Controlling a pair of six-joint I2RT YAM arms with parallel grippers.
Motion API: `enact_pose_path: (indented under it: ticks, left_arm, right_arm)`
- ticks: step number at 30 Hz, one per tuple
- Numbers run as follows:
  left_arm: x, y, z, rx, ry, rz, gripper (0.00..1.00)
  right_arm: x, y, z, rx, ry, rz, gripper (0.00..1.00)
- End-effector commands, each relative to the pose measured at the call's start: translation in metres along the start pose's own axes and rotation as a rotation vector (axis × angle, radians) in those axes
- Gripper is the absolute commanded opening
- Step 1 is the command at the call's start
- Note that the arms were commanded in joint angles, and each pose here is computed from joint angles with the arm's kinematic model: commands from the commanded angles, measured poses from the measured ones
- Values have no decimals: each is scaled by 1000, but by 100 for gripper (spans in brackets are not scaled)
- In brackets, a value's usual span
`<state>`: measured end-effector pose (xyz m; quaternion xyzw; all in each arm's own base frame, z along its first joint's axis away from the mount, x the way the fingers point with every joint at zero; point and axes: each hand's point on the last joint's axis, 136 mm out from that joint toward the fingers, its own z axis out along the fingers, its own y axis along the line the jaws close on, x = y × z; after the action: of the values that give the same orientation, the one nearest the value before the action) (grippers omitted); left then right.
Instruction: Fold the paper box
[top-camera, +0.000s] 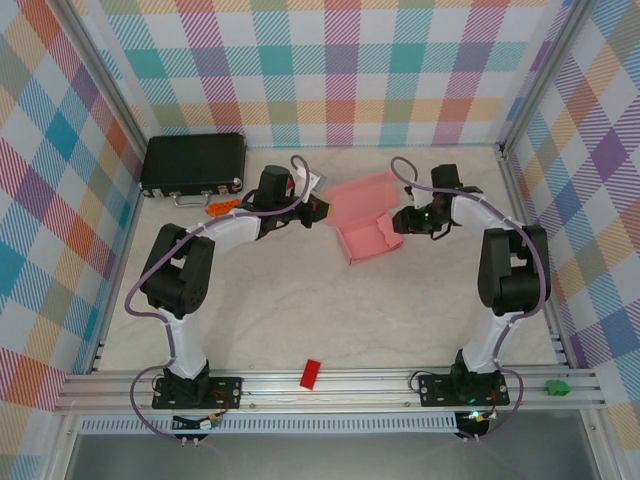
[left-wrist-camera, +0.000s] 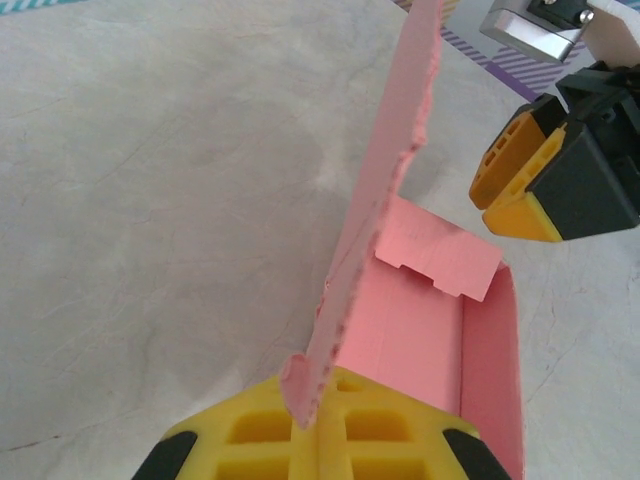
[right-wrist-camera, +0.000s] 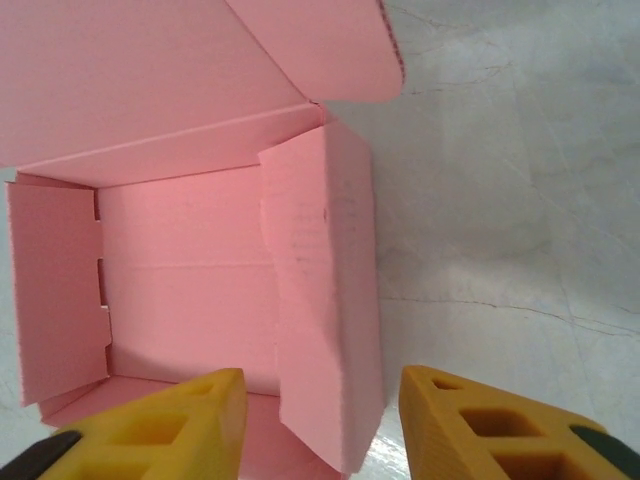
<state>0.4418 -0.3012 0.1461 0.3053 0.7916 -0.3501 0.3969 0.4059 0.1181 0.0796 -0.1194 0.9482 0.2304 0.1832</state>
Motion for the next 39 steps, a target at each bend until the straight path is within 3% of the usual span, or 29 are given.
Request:
enact_pose_path:
  ticks: [1,15,30,39]
  left_arm:
    - [-7,-3,-4,41,-4,24,0]
    - [-8,-1,-3,46,-5,6,0]
    - [-9,0,-1,49,-9,-15,0]
    - [-8,2,1,44,-9,-27,0]
  right_arm:
    - [2,8,-3,-40,9,-52,42]
    - [10,2,13,-23,71,-91,37]
    - [21,2,28,19,124,-97,19]
    - [30,-3,33,109,168,-123,14]
